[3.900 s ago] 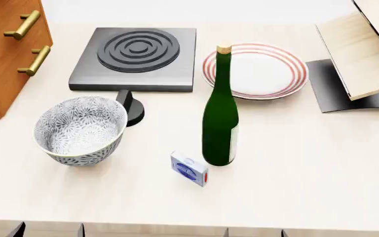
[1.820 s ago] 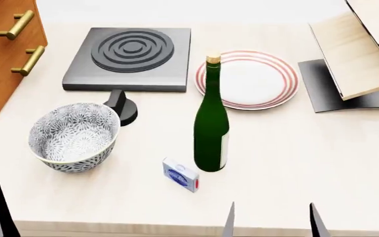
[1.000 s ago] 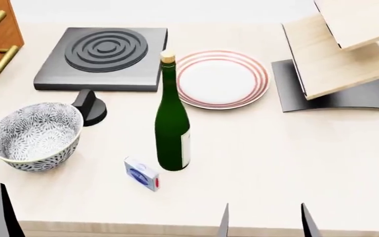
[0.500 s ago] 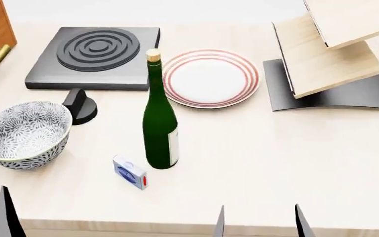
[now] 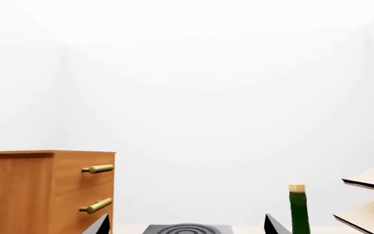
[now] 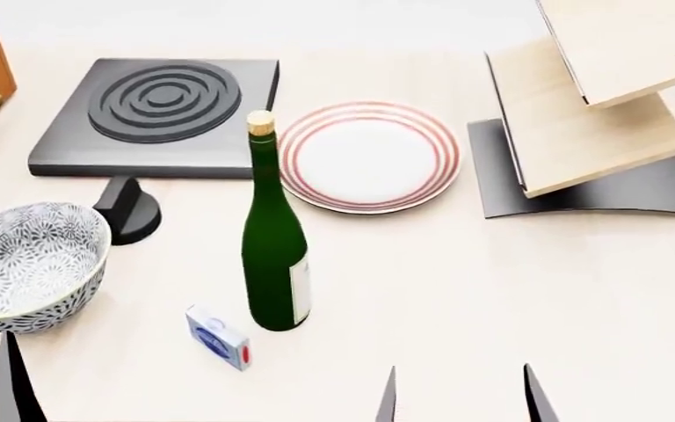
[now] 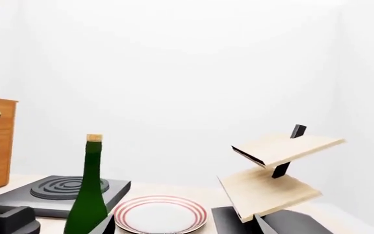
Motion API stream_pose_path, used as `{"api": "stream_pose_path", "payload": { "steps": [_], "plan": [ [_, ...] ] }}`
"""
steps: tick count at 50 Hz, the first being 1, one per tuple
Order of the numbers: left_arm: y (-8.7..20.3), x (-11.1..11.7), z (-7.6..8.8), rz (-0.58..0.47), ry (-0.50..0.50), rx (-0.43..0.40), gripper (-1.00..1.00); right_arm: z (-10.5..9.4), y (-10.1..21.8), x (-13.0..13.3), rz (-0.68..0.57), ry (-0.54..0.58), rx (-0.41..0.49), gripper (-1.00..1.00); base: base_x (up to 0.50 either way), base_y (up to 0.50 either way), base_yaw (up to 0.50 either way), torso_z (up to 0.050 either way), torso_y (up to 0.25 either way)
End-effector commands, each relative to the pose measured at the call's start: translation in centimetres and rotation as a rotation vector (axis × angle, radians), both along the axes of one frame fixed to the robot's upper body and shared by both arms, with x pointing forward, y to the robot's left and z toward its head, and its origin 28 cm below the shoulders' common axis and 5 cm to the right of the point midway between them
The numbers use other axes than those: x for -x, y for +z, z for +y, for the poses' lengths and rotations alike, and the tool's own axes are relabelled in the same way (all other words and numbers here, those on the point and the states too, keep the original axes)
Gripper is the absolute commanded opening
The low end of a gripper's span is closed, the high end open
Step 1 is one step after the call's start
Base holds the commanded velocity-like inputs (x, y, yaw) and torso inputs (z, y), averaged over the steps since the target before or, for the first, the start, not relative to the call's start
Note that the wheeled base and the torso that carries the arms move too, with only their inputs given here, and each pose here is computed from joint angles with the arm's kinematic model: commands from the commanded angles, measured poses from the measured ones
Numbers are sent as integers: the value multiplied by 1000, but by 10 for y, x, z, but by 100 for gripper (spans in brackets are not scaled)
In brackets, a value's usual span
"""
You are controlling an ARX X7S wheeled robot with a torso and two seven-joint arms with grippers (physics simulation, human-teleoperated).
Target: Pick up the akita bowl and put it on the plate.
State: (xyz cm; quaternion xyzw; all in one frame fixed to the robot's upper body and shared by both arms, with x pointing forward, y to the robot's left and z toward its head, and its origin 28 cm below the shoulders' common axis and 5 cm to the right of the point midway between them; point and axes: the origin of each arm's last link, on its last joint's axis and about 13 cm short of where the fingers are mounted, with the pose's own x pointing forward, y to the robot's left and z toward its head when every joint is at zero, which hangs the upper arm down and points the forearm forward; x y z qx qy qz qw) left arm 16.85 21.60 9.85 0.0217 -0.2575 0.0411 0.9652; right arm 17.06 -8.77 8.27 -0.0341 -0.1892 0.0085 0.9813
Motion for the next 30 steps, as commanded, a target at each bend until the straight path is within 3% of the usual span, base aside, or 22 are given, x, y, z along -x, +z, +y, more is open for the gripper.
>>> {"api": "stream_pose_path", "payload": {
  "steps": [1, 30],
  "plan": [
    [0, 1, 0, -3, -1, 0, 100, 1, 0, 0, -3, 4, 4, 100, 211, -31, 0, 0, 0],
    [0, 1, 0, -4, 5, 5, 100, 4, -1, 1, -23, -49, 48, 100, 136, -5, 0, 0, 0]
  ]
}}
